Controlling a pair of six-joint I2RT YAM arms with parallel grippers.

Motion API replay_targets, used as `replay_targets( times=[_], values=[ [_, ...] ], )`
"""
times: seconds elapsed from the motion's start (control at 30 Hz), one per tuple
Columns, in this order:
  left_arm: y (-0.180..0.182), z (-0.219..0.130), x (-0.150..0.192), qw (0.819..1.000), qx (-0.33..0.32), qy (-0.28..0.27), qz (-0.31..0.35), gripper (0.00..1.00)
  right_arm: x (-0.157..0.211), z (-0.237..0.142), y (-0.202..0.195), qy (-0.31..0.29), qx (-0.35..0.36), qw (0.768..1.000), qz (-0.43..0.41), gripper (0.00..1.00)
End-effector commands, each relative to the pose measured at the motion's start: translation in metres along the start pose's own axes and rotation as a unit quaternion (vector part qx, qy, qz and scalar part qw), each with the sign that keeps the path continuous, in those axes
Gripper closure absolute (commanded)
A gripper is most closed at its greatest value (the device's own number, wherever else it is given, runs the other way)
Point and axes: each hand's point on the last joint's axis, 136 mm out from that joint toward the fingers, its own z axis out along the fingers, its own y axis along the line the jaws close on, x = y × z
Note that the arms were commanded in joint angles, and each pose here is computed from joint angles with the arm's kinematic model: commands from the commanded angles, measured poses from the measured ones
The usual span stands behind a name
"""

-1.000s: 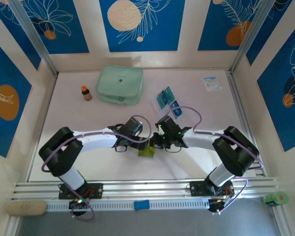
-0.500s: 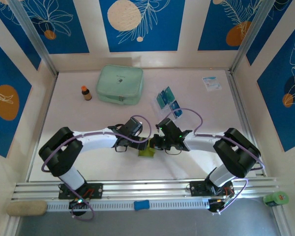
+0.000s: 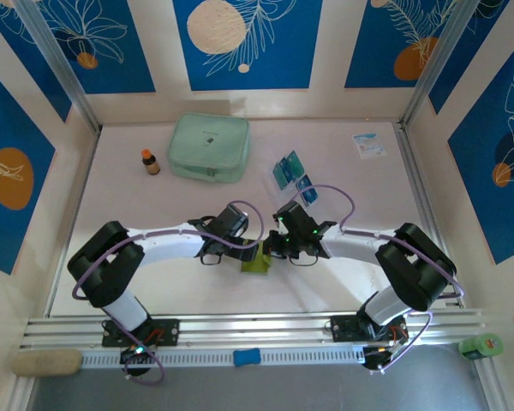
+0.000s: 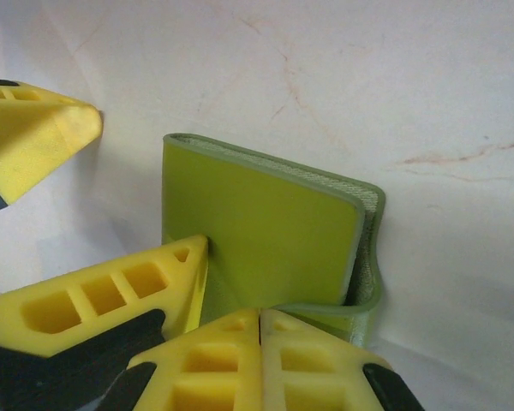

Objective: Put the credit cards into the card holder

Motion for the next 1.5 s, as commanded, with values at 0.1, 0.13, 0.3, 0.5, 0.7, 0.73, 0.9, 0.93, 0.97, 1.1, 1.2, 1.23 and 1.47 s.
replay_targets(
  times=[0.1,0.13,0.3,0.5,0.7,0.73,0.9,0.93,0.97,1.1,1.2,1.23,1.47],
  values=[
    [0.01,0.014,0.031,0.999,-0.009,0.05,0.002,0.0,0.003,0.008,-0.001,0.015,-0.004,1.0,0.002,1.0],
    [0.01,0.014,0.03,0.999,-0.009,0.049,0.002,0.0,0.005,0.009,-0.002,0.018,-0.002,1.0,0.001,1.0],
    [0.01,0.014,0.031,0.999,-0.009,0.05,0.002,0.0,0.013,0.014,-0.008,0.027,0.005,1.0,0.003,1.0],
    [0.01,0.014,0.031,0.999,-0.01,0.049,0.003,0.0,0.026,0.016,-0.018,0.035,0.016,0.999,0.009,1.0],
    [0.01,0.013,0.03,0.999,-0.011,0.049,0.003,0.0,0.033,0.014,-0.026,0.035,0.025,0.999,0.013,1.0],
    [0.01,0.013,0.03,0.999,-0.01,0.048,0.003,0.0,0.034,0.013,-0.028,0.034,0.026,0.999,0.014,1.0],
    [0.01,0.013,0.029,0.999,-0.01,0.047,0.002,0.0,0.037,0.012,-0.033,0.033,0.033,0.999,0.017,1.0],
    [0.01,0.013,0.029,0.999,-0.01,0.047,0.003,0.0,0.038,0.012,-0.034,0.034,0.034,0.999,0.017,1.0],
    [0.01,0.013,0.03,0.999,-0.011,0.049,0.002,0.0,0.038,0.012,-0.035,0.034,0.034,0.999,0.018,1.0],
    [0.01,0.013,0.03,0.999,-0.011,0.049,0.003,0.0,0.041,0.012,-0.037,0.035,0.036,0.999,0.019,1.0],
    [0.011,0.013,0.03,0.999,-0.012,0.049,0.004,0.0,0.046,0.012,-0.038,0.037,0.036,0.999,0.016,1.0],
    [0.011,0.013,0.03,0.999,-0.012,0.049,0.004,0.0,0.047,0.012,-0.039,0.038,0.037,0.998,0.016,1.0],
    [0.011,0.014,0.031,0.999,-0.013,0.05,0.002,0.0,0.057,0.015,-0.043,0.045,0.049,0.998,0.002,1.0]
  ],
)
